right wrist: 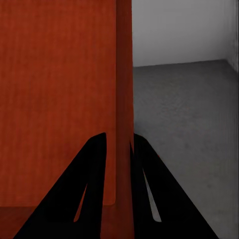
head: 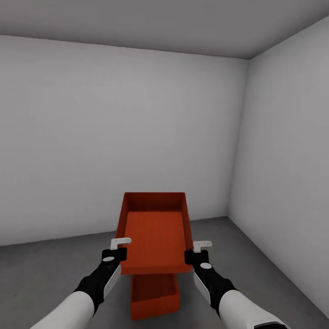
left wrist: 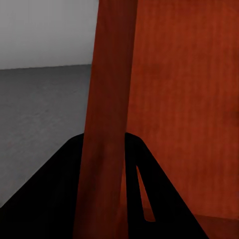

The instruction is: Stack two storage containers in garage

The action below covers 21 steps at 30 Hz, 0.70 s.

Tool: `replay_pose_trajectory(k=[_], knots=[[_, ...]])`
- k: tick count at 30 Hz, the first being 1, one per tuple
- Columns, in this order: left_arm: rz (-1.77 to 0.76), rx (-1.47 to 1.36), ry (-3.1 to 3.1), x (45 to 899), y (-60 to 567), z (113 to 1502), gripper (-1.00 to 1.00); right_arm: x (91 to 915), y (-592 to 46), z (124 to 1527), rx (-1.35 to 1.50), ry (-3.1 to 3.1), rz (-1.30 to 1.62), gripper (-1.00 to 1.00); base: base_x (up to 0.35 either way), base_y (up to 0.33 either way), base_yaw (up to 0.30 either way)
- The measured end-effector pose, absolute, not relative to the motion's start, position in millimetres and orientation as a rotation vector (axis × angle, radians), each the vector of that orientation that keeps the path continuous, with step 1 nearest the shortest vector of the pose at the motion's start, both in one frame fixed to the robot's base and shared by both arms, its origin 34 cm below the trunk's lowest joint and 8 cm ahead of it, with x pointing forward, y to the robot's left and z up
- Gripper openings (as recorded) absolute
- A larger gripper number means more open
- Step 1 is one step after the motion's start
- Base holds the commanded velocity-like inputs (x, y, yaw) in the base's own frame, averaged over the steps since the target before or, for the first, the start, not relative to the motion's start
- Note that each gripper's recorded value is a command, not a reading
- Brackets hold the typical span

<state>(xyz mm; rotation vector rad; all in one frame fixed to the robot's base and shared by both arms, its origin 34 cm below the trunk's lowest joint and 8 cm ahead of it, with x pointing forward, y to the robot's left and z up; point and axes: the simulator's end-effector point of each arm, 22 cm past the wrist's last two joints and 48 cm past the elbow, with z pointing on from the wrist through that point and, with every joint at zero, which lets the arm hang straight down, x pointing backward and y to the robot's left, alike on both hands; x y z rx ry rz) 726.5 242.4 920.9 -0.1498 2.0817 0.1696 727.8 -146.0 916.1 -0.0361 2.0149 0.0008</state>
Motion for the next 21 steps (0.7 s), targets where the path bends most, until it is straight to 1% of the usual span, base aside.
replay_pose_trajectory(k=[5,8,11,17,21], knots=[[0.17,-0.15,2.081,726.6,242.4,921.0,-1.0,727.8,-146.1,916.2,-0.036,2.014,0.001,-1.0,0.319,0.0,-0.278],[0.17,-0.15,2.081,726.7,242.4,921.1,-1.0,727.9,-146.1,916.2,-0.037,2.014,0.001,-1.0,0.271,0.0,-0.137],[0.171,-0.149,2.08,727.2,242.4,921.4,-1.0,728.3,-146.0,916.2,-0.036,2.013,0.001,-1.0,0.094,0.0,-0.04],[0.171,-0.149,2.081,727.2,242.6,921.0,-1.0,728.3,-145.9,915.9,-0.036,2.014,0.001,-1.0,0.013,0.0,-0.004],[0.171,-0.15,2.082,726.9,242.6,920.6,-1.0,728.2,-145.9,915.7,-0.037,2.015,0.0,-1.0,0.001,0.0,0.134]])
